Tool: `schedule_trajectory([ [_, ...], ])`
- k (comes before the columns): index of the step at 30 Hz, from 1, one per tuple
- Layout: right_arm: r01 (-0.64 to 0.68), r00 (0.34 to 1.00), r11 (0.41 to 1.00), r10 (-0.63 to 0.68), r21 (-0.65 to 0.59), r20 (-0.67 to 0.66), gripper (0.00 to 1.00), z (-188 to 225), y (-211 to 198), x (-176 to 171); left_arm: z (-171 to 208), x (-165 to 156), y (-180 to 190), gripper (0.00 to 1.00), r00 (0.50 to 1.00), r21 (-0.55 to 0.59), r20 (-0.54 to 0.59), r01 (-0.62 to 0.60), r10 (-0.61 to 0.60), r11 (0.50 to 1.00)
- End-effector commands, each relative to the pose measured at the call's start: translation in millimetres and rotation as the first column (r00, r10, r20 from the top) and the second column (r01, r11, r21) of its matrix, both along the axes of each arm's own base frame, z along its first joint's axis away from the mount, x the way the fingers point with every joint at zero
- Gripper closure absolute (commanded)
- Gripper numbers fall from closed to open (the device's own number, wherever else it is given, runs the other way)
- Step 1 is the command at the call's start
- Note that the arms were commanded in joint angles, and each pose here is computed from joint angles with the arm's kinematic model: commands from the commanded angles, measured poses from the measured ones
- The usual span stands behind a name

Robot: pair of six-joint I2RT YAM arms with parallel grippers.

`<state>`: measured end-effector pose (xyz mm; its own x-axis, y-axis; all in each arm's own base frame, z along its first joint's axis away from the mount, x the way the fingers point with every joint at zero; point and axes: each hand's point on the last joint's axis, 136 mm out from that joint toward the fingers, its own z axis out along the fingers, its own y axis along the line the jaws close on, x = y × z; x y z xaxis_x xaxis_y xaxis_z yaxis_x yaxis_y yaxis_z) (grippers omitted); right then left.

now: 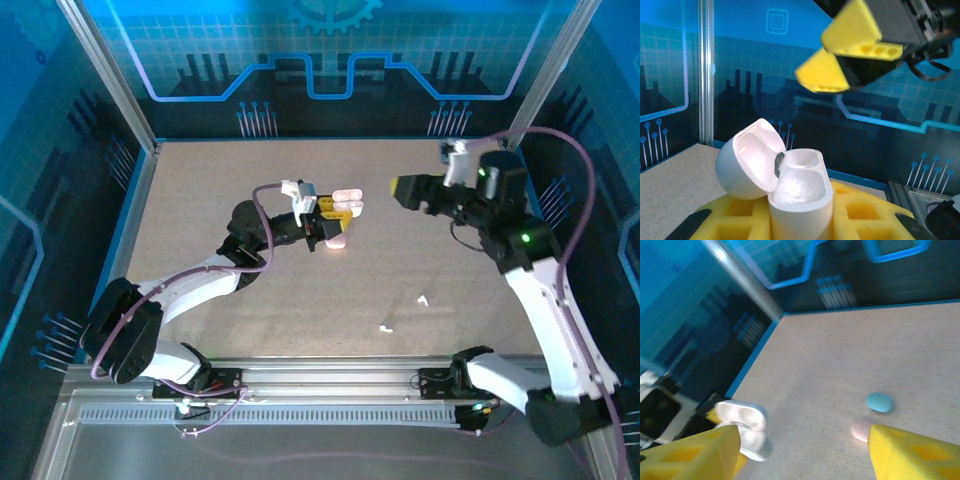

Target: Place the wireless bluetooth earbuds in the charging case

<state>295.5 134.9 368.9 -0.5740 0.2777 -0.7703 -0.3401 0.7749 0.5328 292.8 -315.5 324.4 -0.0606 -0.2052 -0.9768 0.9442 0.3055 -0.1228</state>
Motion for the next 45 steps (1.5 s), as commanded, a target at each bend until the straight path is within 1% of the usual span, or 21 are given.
schedule_trajectory([
  [1,0.317,0.903,0.948,-0.315,-0.042,-0.292,0.36,-82,-60,0,20,-5,9,0.77,0.994,-0.044,0.094,-0.047,0.051,0.998],
  [2,0.369,0.849,0.928,-0.362,-0.058,-0.385,0.4,-108,-73,-6,19,-5,10,0.77,0.994,-0.043,0.094,-0.049,0.053,0.998],
  [3,0.393,0.801,0.916,-0.382,-0.075,-0.461,0.41,-133,-80,-13,19,-5,10,0.77,0.994,-0.044,0.095,-0.051,0.055,0.998],
  [4,0.398,0.76,0.912,-0.389,-0.1,-0.52,0.43,-156,-84,-19,19,-5,11,0.77,0.994,-0.045,0.095,-0.051,0.056,0.998],
  [6,0.374,0.705,0.913,-0.395,-0.164,-0.589,0.44,-193,-87,-28,18,-5,11,0.77,0.994,-0.044,0.093,-0.053,0.057,0.998],
  [7,0.362,0.658,0.909,-0.405,-0.204,-0.635,0.45,-215,-89,-34,17,-5,11,0.77,0.994,-0.043,0.091,-0.052,0.056,0.998],
  [9,0.318,0.617,0.918,-0.39,-0.237,-0.684,0.45,-239,-88,-38,16,-5,11,0.77,0.994,-0.042,0.088,-0.053,0.057,0.998],
  [11,0.277,0.546,0.916,-0.398,-0.289,-0.737,0.45,-270,-91,-46,16,-5,11,0.77,0.994,-0.043,0.09,-0.052,0.055,0.998],
  [14,0.232,0.469,0.916,-0.401,-0.329,-0.786,0.45,-302,-92,-53,17,-6,11,0.77,0.994,-0.044,0.09,-0.05,0.054,0.998],
  [17,0.219,0.446,0.919,-0.394,-0.328,-0.804,0.43,-320,-89,-54,15,-6,11,0.77,0.995,-0.041,0.082,-0.049,0.053,0.998],
  [21,0.204,0.43,0.925,-0.38,-0.322,-0.819,0.39,-332,-86,-55,13,-5,11,0.76,0.996,-0.038,0.075,-0.049,0.051,0.998],
  [30,0.179,0.377,0.936,-0.351,-0.304,-0.857,0.38,-353,-79,-64,14,-5,10,0.76,0.996,-0.041,0.071,-0.046,0.049,0.998],
  [36,0.161,0.349,0.935,-0.353,-0.316,-0.868,0.39,-359,-72,-73,13,-5,9,0.76,0.997,-0.04,0.067,-0.042,0.045,0.998],
  [45,0.143,0.345,0.934,-0.357,-0.328,-0.868,0.42,-353,-61,-89,11,-5,10,0.76,0.997,-0.041,0.066,-0.044,0.046,0.998],
])
